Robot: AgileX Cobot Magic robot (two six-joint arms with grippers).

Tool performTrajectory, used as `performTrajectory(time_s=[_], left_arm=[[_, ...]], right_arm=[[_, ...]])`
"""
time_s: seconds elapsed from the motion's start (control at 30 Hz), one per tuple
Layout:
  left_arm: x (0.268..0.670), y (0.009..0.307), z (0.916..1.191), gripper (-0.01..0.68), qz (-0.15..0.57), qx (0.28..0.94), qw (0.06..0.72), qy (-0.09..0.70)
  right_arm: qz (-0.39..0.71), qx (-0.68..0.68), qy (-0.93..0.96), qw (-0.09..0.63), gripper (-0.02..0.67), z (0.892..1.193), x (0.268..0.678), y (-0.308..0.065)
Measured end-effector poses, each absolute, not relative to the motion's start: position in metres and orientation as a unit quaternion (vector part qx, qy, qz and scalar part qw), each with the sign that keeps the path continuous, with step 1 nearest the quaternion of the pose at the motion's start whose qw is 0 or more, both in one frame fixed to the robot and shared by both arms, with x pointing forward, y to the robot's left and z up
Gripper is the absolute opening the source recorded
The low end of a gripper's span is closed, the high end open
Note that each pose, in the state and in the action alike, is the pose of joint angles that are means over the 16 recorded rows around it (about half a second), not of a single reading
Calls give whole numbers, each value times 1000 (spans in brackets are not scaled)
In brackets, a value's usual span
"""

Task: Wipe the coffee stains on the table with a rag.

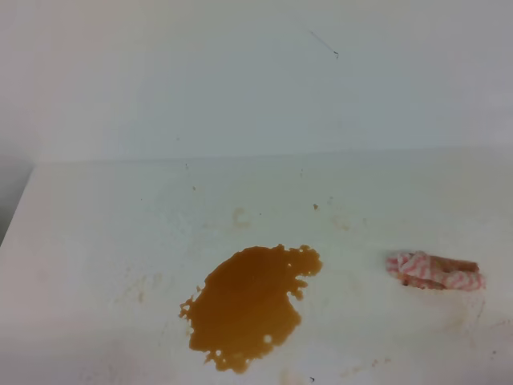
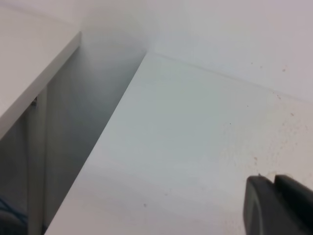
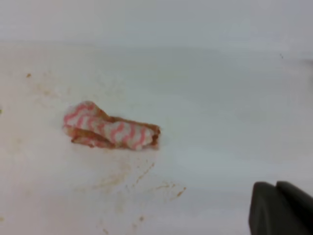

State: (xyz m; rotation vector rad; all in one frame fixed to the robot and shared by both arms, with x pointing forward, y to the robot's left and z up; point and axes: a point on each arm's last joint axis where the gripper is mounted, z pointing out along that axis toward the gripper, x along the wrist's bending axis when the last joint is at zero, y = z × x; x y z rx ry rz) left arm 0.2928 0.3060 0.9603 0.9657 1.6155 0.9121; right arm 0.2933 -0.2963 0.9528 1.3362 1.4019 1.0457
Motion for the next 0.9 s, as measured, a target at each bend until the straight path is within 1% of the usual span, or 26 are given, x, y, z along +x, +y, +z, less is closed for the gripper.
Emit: performTrajectory(time_s=[0.37,0.53,0.7,0.9], left_arm=[[293,306,960,0,378,399,502,668],[293,306,960,0,378,399,502,668],[293,306,960,0,378,399,502,667],[293,306,960,0,378,399,502,668]], right_arm=[[527,552,440,474,-2,974,296,-301],[564,551,386,479,-2,989,294,-304],[583,528,373,492,-2,1020,289,-303],[574,494,422,498,-2,1069,288,-296]])
